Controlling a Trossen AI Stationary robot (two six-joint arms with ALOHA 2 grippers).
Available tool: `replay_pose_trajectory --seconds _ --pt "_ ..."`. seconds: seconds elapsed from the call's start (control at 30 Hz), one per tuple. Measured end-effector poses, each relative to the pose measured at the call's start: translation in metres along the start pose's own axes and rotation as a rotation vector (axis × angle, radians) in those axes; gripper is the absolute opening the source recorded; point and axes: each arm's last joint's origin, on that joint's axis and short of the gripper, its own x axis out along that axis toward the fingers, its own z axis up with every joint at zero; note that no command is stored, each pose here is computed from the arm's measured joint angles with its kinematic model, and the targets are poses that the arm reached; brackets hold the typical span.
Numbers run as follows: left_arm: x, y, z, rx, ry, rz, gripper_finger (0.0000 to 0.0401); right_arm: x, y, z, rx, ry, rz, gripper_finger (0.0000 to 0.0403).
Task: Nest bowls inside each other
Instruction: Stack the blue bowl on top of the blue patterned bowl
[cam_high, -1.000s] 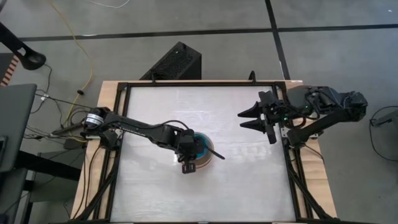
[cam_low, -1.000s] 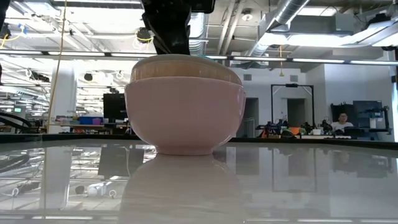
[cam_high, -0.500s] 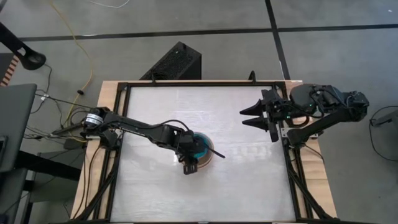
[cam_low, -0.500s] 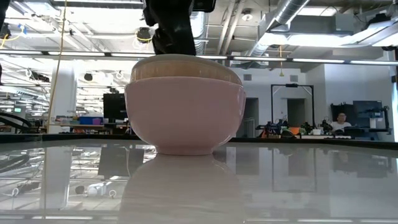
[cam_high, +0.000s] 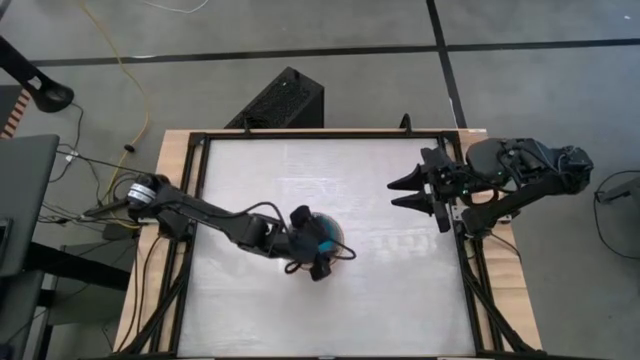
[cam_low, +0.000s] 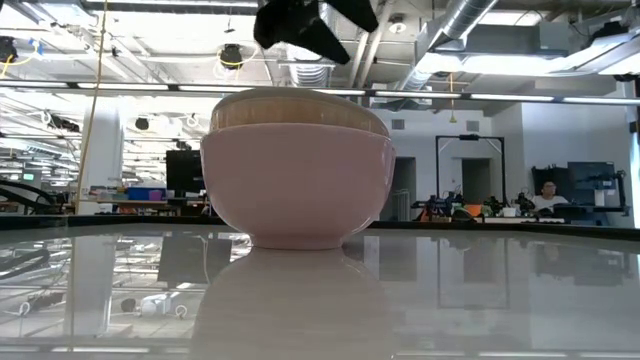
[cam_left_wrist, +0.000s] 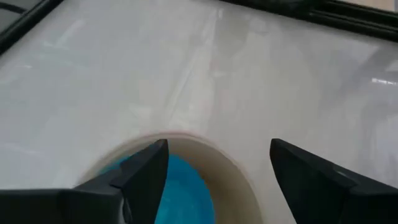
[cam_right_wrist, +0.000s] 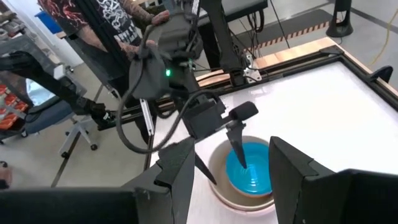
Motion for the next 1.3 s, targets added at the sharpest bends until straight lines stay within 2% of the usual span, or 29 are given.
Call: replay_pose_trajectory --seconds 0.13,0.33,0.47,0.63,0.7,0.83,1.13,1.3 --pt "0.004 -0.002 -0.019 -0.084 -0.045 0.031 0.0251 0.000 0.002 -0.001 0.003 0.005 0.014 0.0170" --pt "-0.009 0.005 -0.035 -0.182 -0.214 0.111 0.0204 0.000 0.006 -0.003 0.013 0.014 0.034 0.0170" --pt "-0.017 0.007 -0.049 -0.216 -0.296 0.136 0.0142 0.003 0.006 -0.007 0.011 0.031 0.030 0.0170" --pt "-0.020 0.000 -0.069 -0.241 -0.321 0.160 0.0035 0.005 0.005 -0.009 0.015 0.039 0.027 0.0170" --pt "-0.022 -0.002 -0.079 -0.264 -0.335 0.186 0.0011 0.005 0.005 -0.009 0.015 0.039 0.026 0.0170" --pt "-0.025 -0.003 -0.095 -0.298 -0.381 0.271 0.0004 0.005 0.005 -0.009 0.018 0.038 0.026 0.0170" --pt "-0.022 0.008 -0.135 -0.409 -0.383 0.266 0.0000 0.005 0.003 -0.008 0.046 0.033 0.012 0.0170" --pt "-0.020 0.012 -0.146 -0.407 -0.369 0.259 0.0000 0.005 0.003 -0.008 0.049 0.033 0.013 0.0170"
